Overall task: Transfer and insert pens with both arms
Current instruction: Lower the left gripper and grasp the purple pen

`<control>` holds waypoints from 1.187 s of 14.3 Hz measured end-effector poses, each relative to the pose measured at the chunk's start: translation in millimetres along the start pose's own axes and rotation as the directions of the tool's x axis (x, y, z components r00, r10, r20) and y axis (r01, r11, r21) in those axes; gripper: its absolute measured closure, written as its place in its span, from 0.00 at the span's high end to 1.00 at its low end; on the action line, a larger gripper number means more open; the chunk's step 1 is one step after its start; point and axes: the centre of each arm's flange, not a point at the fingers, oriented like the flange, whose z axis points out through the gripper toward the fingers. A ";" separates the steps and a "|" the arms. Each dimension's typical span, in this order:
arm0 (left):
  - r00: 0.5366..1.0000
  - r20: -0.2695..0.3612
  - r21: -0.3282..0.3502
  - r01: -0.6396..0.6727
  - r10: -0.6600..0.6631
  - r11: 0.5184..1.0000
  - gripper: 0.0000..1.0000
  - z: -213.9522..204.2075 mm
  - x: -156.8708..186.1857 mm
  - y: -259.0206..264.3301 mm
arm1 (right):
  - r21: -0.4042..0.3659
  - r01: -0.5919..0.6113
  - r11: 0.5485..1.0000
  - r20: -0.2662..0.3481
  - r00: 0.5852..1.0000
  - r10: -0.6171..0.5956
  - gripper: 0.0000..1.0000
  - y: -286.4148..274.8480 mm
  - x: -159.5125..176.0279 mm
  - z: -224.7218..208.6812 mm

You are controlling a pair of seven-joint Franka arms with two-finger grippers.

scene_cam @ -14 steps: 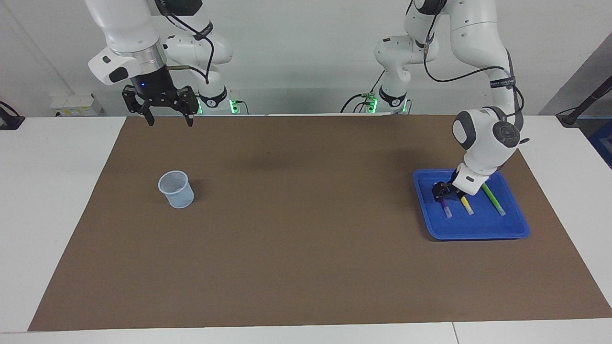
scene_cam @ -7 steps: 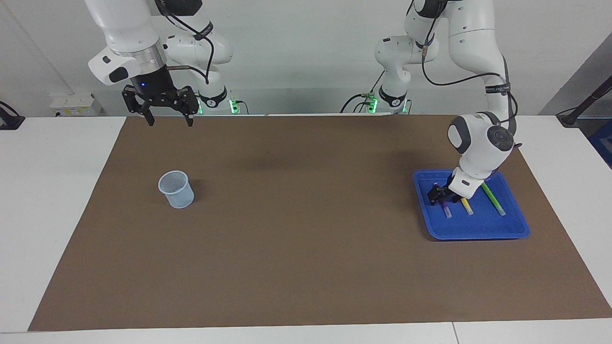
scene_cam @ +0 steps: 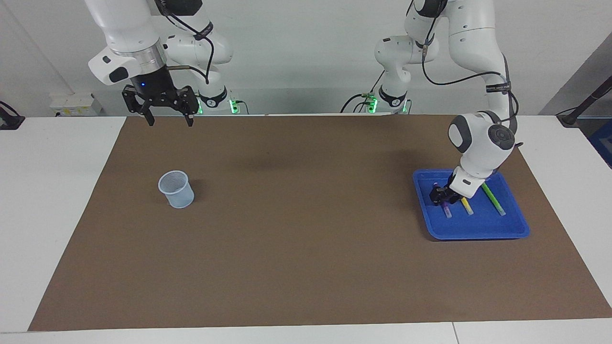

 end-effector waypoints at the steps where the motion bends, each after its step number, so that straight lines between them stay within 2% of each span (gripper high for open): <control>1: 1.000 0.000 -0.001 0.000 0.000 1.000 0.33 0.2 -0.1 1.3 | 0.000 0.000 1.000 0.000 1.000 0.000 1.00 0.0 0.0 0.0; 2: 1.000 0.001 -0.002 0.002 -0.002 1.000 0.21 0.5 -0.1 2.5 | 0.000 0.000 1.000 0.000 1.000 0.000 1.00 0.0 0.0 0.0; 4: 1.000 0.002 -0.002 0.013 -0.013 1.000 0.17 1.1 -0.2 2.9 | 0.000 0.000 1.000 0.000 1.000 0.000 1.00 0.0 0.0 0.0; 5: 1.000 0.002 -0.002 0.014 -0.014 1.000 0.09 1.3 -0.2 3.2 | 0.000 0.000 1.000 0.000 1.000 0.000 1.00 0.0 0.0 0.0; 10: 1.000 0.002 -0.002 0.016 -0.016 1.000 0.09 1.3 -0.2 3.1 | 0.000 0.000 1.000 0.000 1.000 0.000 1.00 0.0 0.0 0.0; 11: 1.000 0.002 -0.002 0.016 -0.016 1.000 0.14 1.5 -0.2 3.2 | 0.000 0.000 1.000 0.000 1.000 0.000 1.00 0.0 0.0 0.0; 17: 1.000 -0.001 -0.003 0.014 -0.014 1.000 0.83 0.9 1.0 4.9 | 0.000 0.000 1.000 0.000 1.000 0.000 1.00 0.0 0.0 0.0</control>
